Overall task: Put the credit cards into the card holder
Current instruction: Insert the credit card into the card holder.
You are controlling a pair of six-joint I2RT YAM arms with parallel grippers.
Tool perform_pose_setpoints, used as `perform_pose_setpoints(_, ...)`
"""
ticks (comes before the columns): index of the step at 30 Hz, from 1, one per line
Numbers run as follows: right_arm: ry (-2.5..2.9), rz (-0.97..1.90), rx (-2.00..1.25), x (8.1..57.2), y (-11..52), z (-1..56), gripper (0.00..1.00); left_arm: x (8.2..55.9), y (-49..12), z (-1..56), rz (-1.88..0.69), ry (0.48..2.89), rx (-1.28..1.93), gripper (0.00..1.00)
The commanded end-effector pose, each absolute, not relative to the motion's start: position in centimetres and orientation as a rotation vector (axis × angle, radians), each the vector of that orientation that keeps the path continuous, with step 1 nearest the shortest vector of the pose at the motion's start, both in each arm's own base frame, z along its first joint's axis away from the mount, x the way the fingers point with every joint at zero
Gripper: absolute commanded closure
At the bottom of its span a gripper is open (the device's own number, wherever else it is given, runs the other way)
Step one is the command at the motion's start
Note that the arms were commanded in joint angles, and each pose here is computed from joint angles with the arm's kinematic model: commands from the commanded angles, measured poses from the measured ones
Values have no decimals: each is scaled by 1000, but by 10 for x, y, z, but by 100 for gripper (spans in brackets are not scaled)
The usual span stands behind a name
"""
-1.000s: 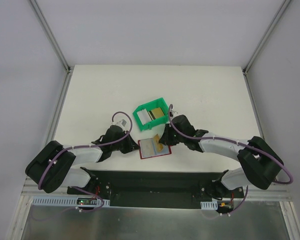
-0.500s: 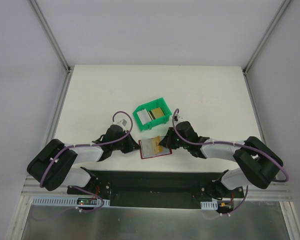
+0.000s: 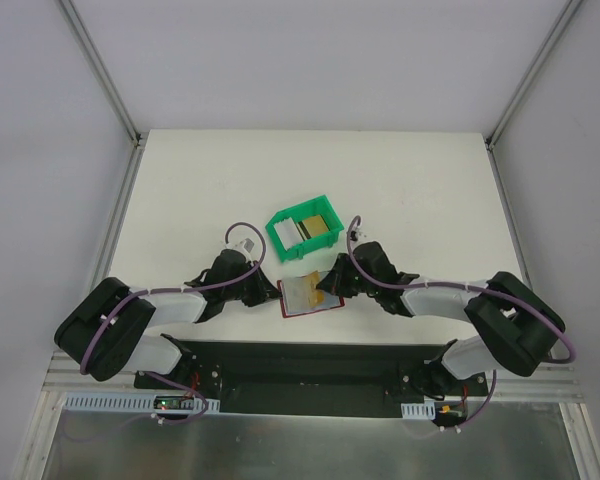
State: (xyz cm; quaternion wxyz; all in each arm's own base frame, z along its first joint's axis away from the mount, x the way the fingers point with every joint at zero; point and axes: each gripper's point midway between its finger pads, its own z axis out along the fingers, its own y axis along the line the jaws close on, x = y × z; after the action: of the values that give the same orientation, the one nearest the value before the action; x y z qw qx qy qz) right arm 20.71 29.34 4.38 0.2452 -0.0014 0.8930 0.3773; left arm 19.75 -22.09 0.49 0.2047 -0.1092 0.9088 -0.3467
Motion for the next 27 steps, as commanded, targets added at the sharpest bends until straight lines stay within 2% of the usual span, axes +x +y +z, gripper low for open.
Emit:
perform_pose_setpoints(1, 2432, 1088, 37, 203, 298, 44, 100, 156, -178, -47, -684, 2765, -364, 100)
perform_pose_setpoints(16, 2356, 1161, 76, 205, 300, 64, 100, 156, -178, -48, -676, 2770, -372, 100)
perform_pose_setpoints(27, 2383, 1202, 98, 200, 303, 52, 100, 157, -178, -48, -671, 2773, -375, 100)
